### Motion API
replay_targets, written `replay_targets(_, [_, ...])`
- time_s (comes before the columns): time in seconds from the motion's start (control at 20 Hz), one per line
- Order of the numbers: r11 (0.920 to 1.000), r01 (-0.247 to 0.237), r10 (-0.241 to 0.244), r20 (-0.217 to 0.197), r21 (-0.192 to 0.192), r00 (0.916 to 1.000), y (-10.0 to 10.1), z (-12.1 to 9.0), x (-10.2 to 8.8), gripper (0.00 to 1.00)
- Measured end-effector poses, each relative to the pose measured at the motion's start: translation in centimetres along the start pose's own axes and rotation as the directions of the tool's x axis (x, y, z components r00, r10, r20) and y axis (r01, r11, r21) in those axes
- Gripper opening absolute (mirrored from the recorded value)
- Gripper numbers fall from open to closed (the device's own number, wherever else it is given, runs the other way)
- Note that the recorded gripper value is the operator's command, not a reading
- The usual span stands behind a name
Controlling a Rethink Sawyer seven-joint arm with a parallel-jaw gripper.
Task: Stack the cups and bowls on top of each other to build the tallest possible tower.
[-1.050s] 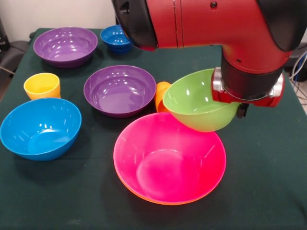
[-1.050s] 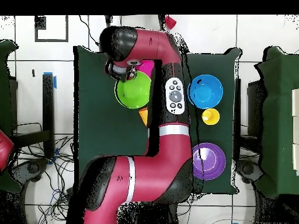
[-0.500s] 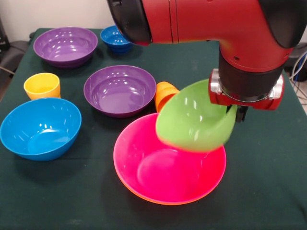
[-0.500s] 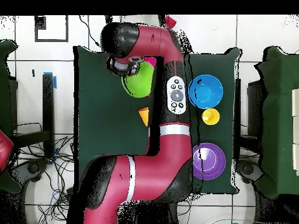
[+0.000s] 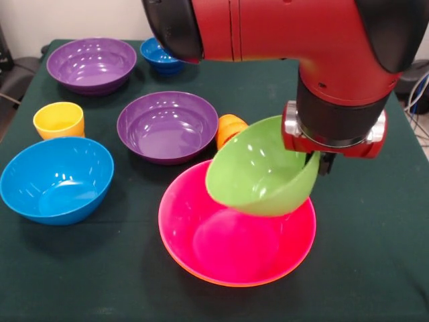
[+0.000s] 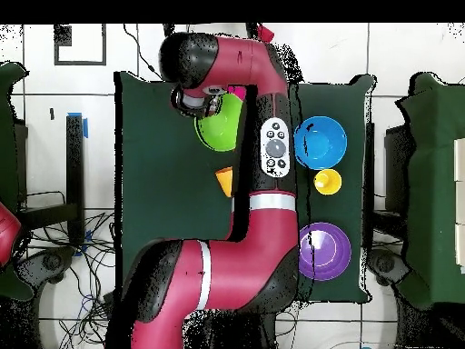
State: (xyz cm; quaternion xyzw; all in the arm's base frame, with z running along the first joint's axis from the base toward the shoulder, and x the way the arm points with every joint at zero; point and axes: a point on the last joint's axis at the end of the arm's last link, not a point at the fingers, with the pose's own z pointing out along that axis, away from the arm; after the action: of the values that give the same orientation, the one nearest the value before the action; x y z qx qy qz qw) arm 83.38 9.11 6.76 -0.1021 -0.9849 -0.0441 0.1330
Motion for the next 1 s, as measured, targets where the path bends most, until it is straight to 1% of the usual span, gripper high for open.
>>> replay_targets(0.15, [0.9996,0.012,-0.012,-0.012,0.025,0.9999,-0.7,0.2,-0.3,0.0])
replay_targets(0.45, [0.9988,0.024,-0.023,-0.026,0.042,0.9994,-1.6,1.0,-0.8,0.0])
replay_targets(0.75, [0.9981,0.043,-0.041,-0.024,0.044,0.9988,-2.2,2.3,-1.3,0.0])
replay_targets(1.0, [0.998,0.052,-0.051,-0.036,0.036,0.9981,-2.8,4.1,-1.6,0.0])
